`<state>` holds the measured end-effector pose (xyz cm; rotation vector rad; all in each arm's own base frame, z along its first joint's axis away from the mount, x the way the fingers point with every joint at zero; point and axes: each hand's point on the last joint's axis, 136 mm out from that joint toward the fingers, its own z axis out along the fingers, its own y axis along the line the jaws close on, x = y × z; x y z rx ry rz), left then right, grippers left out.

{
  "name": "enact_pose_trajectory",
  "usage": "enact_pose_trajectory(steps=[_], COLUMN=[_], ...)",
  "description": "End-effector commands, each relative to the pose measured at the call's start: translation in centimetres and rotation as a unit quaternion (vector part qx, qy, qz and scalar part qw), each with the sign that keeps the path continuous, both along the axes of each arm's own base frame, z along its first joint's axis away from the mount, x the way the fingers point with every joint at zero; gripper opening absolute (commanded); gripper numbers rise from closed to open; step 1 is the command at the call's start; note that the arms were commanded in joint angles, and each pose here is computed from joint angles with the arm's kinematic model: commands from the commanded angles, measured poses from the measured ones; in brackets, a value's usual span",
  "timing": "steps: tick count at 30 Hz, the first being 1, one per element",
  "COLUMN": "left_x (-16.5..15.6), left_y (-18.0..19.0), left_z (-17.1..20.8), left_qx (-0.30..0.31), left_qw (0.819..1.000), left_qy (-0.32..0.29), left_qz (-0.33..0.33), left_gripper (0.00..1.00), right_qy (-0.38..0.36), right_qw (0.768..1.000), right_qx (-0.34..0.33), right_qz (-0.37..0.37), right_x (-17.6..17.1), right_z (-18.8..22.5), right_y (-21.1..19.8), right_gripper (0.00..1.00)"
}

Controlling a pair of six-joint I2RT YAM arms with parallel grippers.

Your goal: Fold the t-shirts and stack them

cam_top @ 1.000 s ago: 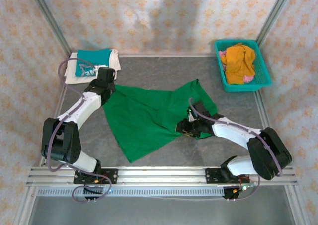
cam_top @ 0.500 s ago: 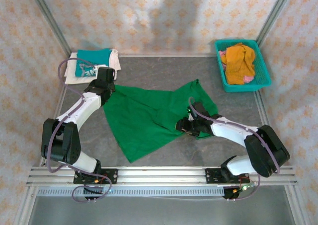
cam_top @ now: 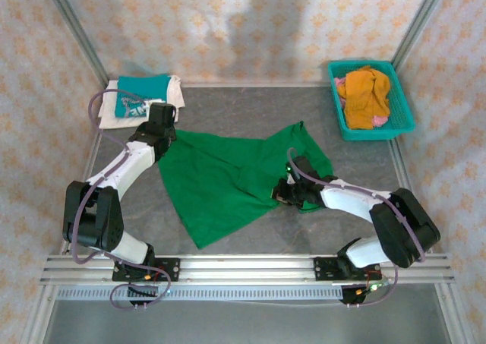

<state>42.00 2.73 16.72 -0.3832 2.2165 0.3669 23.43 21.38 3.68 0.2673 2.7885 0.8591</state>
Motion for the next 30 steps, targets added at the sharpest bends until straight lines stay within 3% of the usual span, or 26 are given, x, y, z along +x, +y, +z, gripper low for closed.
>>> enact_pose_trajectory(steps=[1, 11, 13, 16, 18, 24, 25, 27, 30], left_x=[-0.3, -0.4, -0.3, -0.3, -0.3, -0.2, -0.2, -0.2, -0.3], left_y=[0.4, 0.5, 0.4, 0.4, 0.4, 0.3, 0.3, 0.3, 0.2], left_z=[0.4, 0.3, 0.2, -0.1, -0.3, -0.6, -0.6, -0.7, -0.8], left_qx=[-0.007, -0.009, -0.011, -0.012, -0.014, -0.016, -0.016, -0.017, -0.02], left_qw=[1.0, 1.0, 1.0, 1.0, 1.0, 1.0, 1.0, 1.0, 1.0], left_qy=[-0.015, -0.019, -0.018, -0.016, -0.014, -0.011, -0.011, -0.01, -0.008], left_qz=[0.014, 0.02, 0.02, 0.021, 0.02, 0.02, 0.019, 0.019, 0.018], left_gripper=[0.0, 0.0, 0.0, 0.0, 0.0, 0.0, 0.0, 0.0, 0.0], right_qy=[-0.017, -0.011, -0.001, 0.005, 0.006, 0.005, 0.006, 0.002, -0.008], right_qw=[1.0, 0.999, 0.999, 0.999, 1.0, 1.0, 1.0, 1.0, 1.0], right_qx=[0.017, -0.026, -0.027, -0.027, -0.024, -0.006, 0.001, 0.007, 0.007], right_qz=[-0.003, -0.023, -0.021, -0.017, -0.012, 0.008, 0.007, 0.004, -0.003], right_x=[0.5, 0.1, -0.2, -0.3, -0.2, 0.5, 0.6, 1.1, 1.3], right_z=[1.5, 1.0, 0.4, -0.2, -0.6, -0.8, -0.9, -0.6, 0.2], right_y=[0.6, -1.5, -1.5, -1.4, -1.1, 0.6, 0.9, 1.3, 1.2], right_gripper=[0.02, 0.0, 0.06, 0.25, 0.29, 0.25, 0.22, 0.04, 0.04])
